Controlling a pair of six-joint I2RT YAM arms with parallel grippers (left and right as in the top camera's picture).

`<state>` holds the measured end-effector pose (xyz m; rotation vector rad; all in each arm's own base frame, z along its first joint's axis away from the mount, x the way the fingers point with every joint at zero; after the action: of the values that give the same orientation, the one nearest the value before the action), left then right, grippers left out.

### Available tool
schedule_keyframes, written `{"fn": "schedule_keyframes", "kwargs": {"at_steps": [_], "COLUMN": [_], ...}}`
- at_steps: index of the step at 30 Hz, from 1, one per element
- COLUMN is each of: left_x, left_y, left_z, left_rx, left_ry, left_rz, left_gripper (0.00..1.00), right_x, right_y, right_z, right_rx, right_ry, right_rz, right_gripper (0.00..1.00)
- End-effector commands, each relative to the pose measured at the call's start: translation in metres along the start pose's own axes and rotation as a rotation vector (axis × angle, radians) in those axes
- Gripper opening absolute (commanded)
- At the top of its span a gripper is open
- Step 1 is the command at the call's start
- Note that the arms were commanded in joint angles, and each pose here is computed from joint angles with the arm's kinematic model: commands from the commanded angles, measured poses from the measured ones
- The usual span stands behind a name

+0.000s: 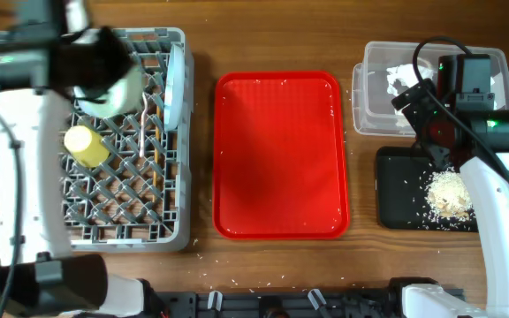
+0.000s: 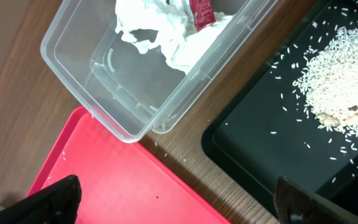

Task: Sort waste into correct bins and load items into the dishwasher rack
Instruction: 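Carry the light-green bowl into the rack and lower it with the left gripper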

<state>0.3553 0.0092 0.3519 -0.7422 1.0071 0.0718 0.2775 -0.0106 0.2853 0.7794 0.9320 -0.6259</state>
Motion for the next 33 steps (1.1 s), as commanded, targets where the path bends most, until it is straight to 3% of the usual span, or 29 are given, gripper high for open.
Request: {"fn": "schedule_keyframes", "kwargs": {"at_steps": [1, 3, 9, 16, 24, 33], "left_x": [-0.037, -0.048, -0.052, -0.054, -0.046, -0.009], "left_y": [0.044, 0.071, 0.163, 0.237, 0.271, 0.309], "left_z": [0.02, 0.027, 0.024, 0.008, 0.001, 0.011], "left_rx": [-0.176, -0.269, -0.453, -0.538, -0.614, -0.706], "left_ry": [-0.022, -0.022, 0.032, -0.088, -0.141, -0.103], "left_rz": [-0.069, -0.082, -0.375, -0.702, -0.708, -0.773], "left_gripper": [0.04, 0.04, 0.04, 0.04, 0.04, 0.04], "right_x": [-0.001, -0.001, -0.001, -0.001, -0.001, -0.001], "right_y": [0.0, 0.0, 0.0, 0.0, 0.0, 0.0], "right_z": [0.004, 0.004, 0.004, 0.004, 0.004, 0.004], "right_rx": [-0.007, -0.007, -0.007, -0.007, -0.007, -0.007], "right_ry": [-0.024, -0.024, -0.025, -0.024, -0.024, -0.024], "right_rz": [-0.01, -0.01, -0.01, -0.01, -0.01, -0.01], "right_gripper": [1.0, 1.0, 1.0, 1.0, 1.0, 1.0]}}
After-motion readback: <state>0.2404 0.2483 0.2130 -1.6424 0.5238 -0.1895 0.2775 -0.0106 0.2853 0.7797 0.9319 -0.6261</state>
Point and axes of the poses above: each gripper's point midway between its finger pads, its own x axis out along the fingers, its own y axis along the line the jaws close on, z = x × y, the point moved 9 cm from there along -x, back along the fingers
